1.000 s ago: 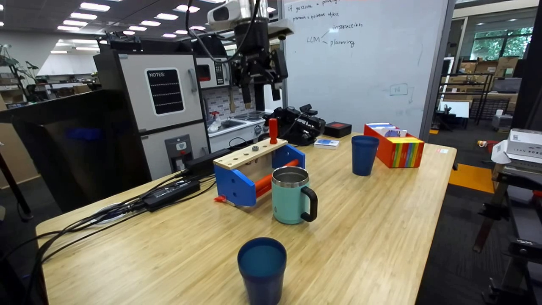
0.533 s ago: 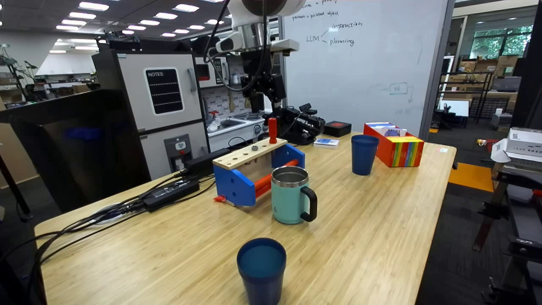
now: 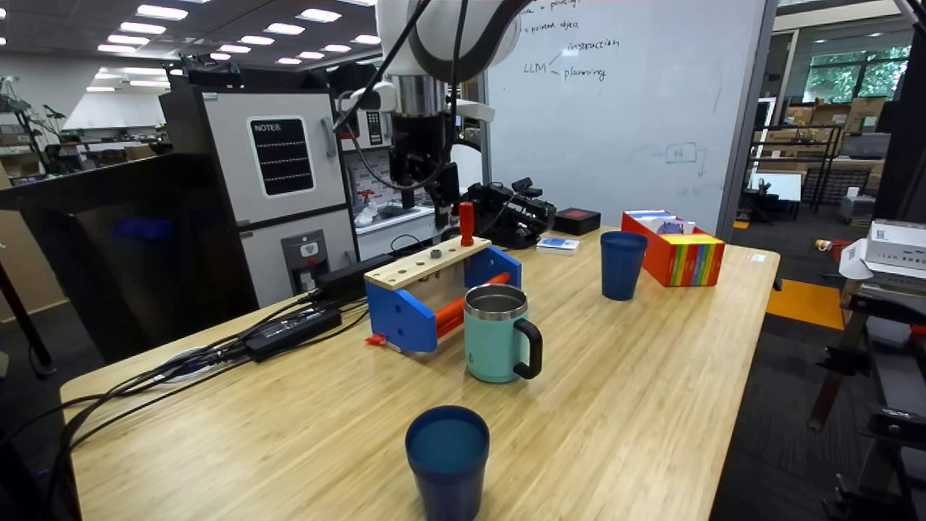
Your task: Screw the bolt
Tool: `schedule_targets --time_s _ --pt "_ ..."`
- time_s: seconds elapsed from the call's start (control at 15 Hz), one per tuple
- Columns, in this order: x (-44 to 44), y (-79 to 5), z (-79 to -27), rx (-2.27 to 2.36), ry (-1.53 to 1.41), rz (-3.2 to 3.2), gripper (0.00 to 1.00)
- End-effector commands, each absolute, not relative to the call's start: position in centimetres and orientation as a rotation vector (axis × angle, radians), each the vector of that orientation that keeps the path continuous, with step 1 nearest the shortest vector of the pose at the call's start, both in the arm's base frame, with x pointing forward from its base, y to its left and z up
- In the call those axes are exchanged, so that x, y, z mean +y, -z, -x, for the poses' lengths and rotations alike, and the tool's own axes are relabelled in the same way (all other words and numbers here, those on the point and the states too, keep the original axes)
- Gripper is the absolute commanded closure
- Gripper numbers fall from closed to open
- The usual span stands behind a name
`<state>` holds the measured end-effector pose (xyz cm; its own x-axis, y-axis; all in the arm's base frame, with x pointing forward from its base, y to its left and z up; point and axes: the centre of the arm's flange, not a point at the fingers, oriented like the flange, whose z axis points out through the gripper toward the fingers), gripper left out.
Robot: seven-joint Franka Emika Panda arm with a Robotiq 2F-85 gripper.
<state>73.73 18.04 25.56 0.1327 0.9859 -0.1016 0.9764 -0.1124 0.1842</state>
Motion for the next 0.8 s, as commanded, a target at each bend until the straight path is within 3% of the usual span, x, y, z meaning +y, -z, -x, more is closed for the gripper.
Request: schedule_targets --time_s 0.0,0.73 --pt "18.1 -24.8 -72.5 1.913 -0.132 -2.224 0.0" --pt "14.3 -21.9 -72.8 1.918 -0.252 -2.262 0.0"
